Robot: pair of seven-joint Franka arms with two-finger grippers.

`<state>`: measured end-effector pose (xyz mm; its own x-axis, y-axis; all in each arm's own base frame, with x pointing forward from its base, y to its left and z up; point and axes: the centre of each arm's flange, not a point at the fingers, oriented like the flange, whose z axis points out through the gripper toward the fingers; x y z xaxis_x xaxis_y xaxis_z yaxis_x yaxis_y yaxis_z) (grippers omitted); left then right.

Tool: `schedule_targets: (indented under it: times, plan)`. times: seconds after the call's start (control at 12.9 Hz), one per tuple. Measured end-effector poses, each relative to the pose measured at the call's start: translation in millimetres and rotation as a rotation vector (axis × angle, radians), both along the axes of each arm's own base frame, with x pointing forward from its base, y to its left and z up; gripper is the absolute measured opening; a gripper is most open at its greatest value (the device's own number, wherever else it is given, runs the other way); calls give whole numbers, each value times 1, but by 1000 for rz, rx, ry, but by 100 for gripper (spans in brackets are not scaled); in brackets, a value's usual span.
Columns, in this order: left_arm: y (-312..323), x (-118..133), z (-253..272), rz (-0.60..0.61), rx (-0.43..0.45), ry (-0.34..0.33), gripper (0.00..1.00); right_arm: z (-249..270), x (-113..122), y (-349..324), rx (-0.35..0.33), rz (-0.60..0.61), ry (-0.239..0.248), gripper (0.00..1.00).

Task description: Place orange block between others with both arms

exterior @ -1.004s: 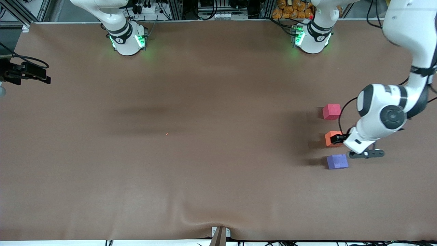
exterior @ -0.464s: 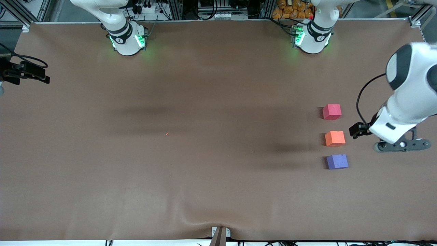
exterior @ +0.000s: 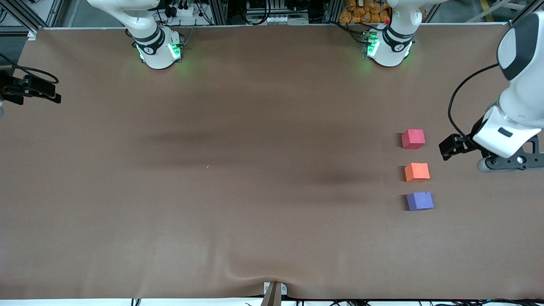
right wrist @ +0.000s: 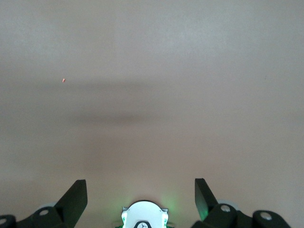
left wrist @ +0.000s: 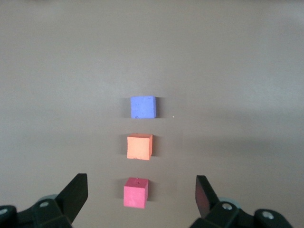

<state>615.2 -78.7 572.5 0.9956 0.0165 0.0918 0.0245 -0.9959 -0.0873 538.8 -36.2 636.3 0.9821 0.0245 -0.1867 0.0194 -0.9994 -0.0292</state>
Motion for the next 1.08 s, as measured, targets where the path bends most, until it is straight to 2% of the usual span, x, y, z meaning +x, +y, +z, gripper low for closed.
schedule_targets:
  times: [0.23, 0.62, 0.85, 1.08]
  plan:
    - [-3, -10, 16, 6, -25, -5, 100, 0, -4, 0, 2, 0, 25, 100]
    - [-8, -26, 38, 8, -40, -7, 100, 1, -4, 0, 2, 0, 24, 100]
    - [-10, -43, 42, 10, -37, 39, 100, 2, -5, 0, 2, 0, 23, 100]
    - [-2, -62, 42, 24, -44, 57, 100, 4, -5, 0, 2, 0, 20, 100]
